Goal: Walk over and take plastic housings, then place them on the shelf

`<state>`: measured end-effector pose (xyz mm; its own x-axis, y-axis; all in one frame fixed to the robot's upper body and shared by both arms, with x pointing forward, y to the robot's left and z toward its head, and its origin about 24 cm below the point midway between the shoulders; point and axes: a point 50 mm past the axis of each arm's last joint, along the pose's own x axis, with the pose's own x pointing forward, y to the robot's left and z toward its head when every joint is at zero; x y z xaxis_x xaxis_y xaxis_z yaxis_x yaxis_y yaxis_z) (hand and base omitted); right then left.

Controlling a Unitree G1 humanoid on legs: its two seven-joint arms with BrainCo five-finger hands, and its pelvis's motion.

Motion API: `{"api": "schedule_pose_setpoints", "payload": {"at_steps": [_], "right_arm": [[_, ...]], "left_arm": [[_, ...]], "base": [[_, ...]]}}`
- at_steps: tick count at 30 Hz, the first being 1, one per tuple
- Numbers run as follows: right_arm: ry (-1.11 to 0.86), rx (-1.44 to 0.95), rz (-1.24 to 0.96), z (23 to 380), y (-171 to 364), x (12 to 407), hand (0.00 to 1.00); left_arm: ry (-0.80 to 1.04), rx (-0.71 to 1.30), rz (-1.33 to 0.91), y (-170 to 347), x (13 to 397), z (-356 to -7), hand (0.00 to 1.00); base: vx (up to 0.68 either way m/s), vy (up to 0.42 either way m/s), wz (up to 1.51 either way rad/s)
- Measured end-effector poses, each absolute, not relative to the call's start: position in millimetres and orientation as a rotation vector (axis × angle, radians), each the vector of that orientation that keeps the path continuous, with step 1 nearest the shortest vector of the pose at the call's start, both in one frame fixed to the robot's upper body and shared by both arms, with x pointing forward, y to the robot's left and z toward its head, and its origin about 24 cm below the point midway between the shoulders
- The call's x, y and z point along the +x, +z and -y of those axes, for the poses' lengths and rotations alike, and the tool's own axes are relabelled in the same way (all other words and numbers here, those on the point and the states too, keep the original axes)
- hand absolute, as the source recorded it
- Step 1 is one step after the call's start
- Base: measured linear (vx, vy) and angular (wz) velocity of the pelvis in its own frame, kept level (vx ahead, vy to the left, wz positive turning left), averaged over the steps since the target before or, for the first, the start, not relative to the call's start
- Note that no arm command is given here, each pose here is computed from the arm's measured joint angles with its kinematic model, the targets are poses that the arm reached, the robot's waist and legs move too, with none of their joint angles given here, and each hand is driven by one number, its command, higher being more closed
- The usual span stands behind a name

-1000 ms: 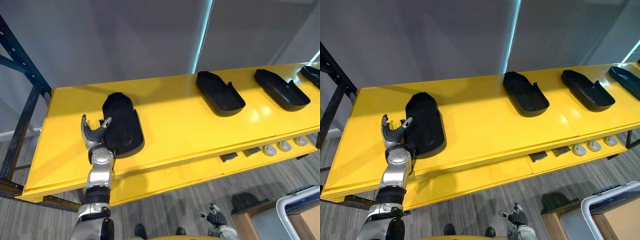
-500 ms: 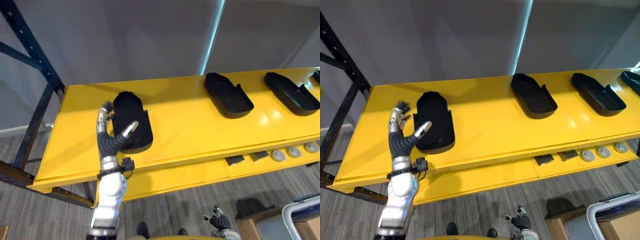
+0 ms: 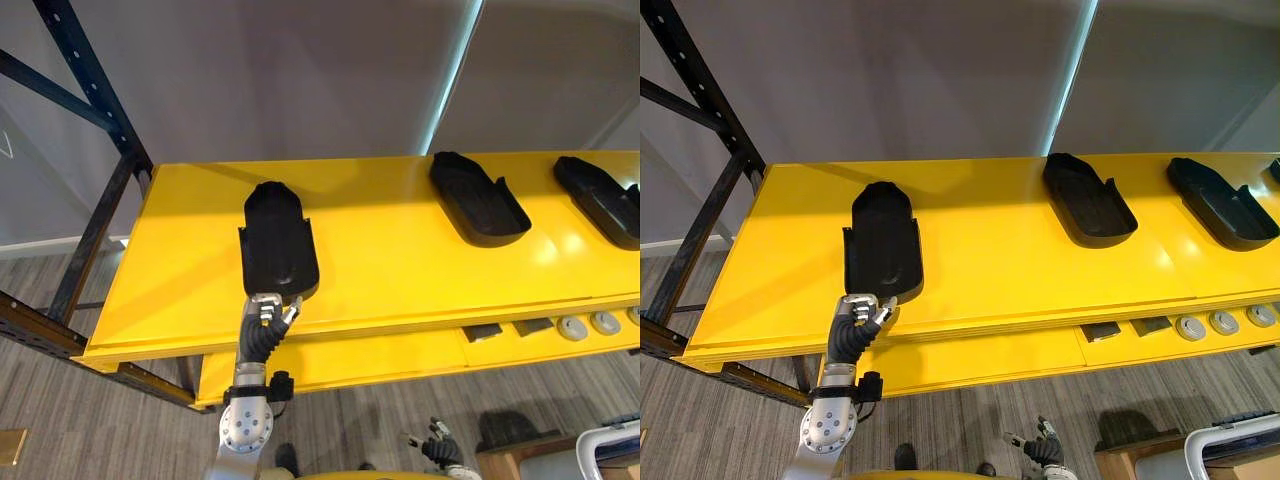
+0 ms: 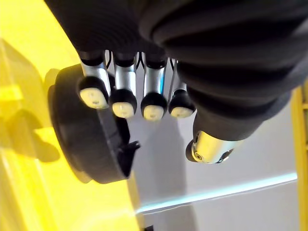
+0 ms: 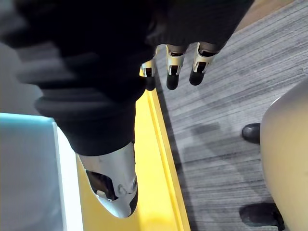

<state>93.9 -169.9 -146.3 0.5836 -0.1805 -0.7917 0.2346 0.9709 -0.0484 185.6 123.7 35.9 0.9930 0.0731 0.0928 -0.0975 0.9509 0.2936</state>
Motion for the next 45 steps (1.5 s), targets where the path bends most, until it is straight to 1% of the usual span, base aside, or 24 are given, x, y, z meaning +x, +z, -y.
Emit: {"api": "schedule_pose_setpoints", "payload": {"at_steps": [4, 11, 22, 31, 41, 44, 45], "right_arm": [[-0.239, 0.074, -0.883, 167.0, -142.2, 100.8, 0.0], [-0.218, 0.067, -0.872, 164.5, -140.5, 104.0, 0.0], [-0.211, 0.075, -0.871, 162.3, -140.1, 107.9, 0.0], [-0.198, 0.074, -0.847, 161.6, -136.8, 121.8, 0.0], [-0.231, 0.084, -0.872, 166.3, -140.2, 116.3, 0.0], [-0.237, 0.084, -0.89, 167.3, -142.4, 110.7, 0.0], [-0.238, 0.085, -0.899, 167.0, -143.6, 108.4, 0.0]], "left_arm": [[0.062, 0.38, 0.01, 19.6, 194.6, -122.3, 1.0], [0.057, 0.419, 0.007, 18.2, 210.3, -119.7, 1.0], [0.16, 0.458, -0.035, 14.6, 234.9, -134.4, 1.0], [0.211, 0.484, 0.004, 27.2, 259.5, -144.4, 1.0], [0.209, 0.487, -0.006, 26.3, 262.6, -143.8, 1.0], [0.179, 0.471, 0.111, 50.0, 255.9, -132.5, 1.0], [0.17, 0.442, 0.211, 69.6, 249.3, -128.4, 1.0]], "base": [[0.02, 0.015, -0.06], [-0.05, 0.006, -0.1], [0.03, 0.0, -0.02], [0.05, -0.009, -0.06], [-0.04, 0.008, 0.01], [0.0, 0.013, 0.06], [0.02, 0.018, 0.08]]}}
